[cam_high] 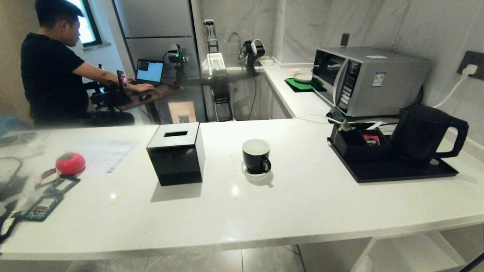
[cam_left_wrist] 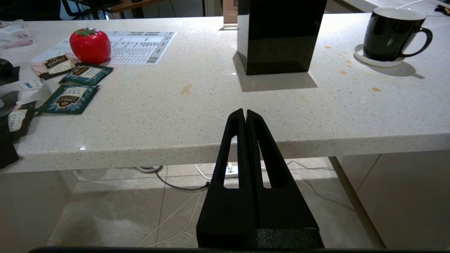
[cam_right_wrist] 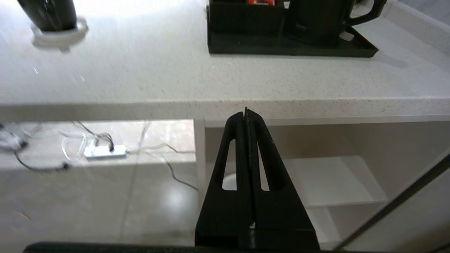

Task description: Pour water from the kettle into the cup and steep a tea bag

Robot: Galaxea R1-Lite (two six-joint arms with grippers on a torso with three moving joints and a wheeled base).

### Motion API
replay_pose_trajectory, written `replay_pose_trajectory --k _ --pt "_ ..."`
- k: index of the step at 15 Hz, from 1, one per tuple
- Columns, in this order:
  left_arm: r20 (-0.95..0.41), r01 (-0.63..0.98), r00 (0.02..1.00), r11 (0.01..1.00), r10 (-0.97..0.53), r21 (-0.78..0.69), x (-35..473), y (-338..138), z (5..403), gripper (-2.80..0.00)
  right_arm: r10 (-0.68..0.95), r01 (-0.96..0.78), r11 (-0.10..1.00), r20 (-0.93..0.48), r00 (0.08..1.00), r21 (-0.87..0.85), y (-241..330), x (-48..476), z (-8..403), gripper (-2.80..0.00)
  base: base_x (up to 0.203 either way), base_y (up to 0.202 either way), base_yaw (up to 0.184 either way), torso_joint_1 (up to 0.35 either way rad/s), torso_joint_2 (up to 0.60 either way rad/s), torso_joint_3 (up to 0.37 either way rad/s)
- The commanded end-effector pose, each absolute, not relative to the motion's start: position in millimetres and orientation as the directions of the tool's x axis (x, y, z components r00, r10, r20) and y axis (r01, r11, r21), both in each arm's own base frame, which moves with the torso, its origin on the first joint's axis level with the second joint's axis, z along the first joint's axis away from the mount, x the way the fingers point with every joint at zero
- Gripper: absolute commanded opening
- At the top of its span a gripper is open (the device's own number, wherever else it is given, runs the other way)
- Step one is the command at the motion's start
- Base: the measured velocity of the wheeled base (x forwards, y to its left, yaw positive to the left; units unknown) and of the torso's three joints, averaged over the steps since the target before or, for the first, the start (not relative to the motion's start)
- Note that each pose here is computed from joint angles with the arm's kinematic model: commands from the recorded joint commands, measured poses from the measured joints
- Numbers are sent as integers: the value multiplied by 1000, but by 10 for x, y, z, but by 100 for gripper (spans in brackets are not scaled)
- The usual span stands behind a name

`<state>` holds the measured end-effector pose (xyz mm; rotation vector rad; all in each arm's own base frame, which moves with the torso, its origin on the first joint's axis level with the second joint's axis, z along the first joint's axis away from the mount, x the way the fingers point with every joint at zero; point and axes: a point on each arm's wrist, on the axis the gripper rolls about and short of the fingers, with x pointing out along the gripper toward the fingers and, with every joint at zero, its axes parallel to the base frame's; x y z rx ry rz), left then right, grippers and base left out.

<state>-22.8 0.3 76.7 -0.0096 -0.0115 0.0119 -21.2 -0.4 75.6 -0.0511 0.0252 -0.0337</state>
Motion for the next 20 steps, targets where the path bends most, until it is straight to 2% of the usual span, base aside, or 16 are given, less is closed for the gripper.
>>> replay_pose_trajectory --k 1,20 --pt "12 -12 1000 1000 12 -11 -228 3 767 -280 -37 37 999 -5 999 -4 -5 -227 752 -280 0 0 0 0 0 0" --pt "12 -12 1000 1000 12 -11 -228 3 767 -280 -46 46 999 -3 999 18 -7 -227 754 -280 0 0 0 0 0 0"
